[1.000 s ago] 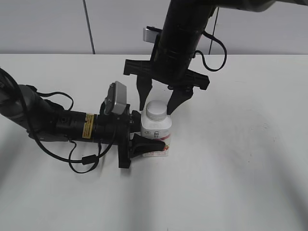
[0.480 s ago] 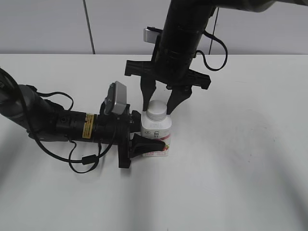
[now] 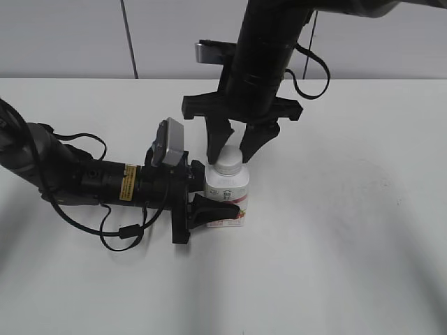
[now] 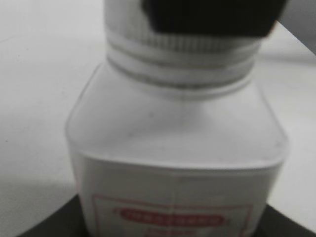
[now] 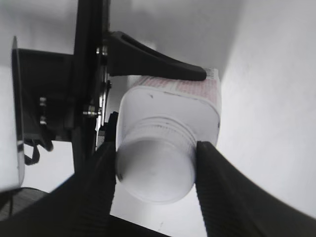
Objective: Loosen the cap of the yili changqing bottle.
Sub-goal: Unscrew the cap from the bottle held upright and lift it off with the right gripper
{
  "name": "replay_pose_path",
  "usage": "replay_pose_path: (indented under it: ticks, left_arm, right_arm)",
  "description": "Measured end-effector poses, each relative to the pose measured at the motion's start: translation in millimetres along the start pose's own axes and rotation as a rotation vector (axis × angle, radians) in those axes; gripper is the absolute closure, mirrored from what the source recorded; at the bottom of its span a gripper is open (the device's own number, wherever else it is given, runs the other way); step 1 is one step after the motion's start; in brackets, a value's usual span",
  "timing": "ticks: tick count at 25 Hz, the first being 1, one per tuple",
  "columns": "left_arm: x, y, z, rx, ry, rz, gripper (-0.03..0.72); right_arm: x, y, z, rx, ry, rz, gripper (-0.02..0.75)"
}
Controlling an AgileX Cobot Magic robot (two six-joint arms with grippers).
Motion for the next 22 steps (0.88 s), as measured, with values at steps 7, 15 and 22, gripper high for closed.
replay_pose_path:
  ticks: [7,15,22]
  left_arm:
    - [0.0,0.0,0.0,0.000,0.000,0.000,0.323]
    - [0.6,-0.2,0.0,0.001,0.003,0.001,0.323]
    - [2.0,-1.5,0.0,0.008,0.011,0.006,0.324]
  right_arm:
    - [0.0,0.5,0.0,-0.002,0.000,-0.401,0.342]
    - [0.0,0.8,0.0,-0.004,-0.002,-0.822,0.347]
    - [0.1,1.2,-0.1,-0.006,-0.003,-1.129,0.349]
Point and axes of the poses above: a point on each arm's last joint axis where the gripper is mounted, z pointing out along that axis toward the gripper, y along the wrist's bending axis when the last joint is at zero, x = y × z, the point moved 10 cm from there along z, pointing out along that axis toward the gripper, and after that the axes turned 14 degrees about -z, right-handed, at the moved point
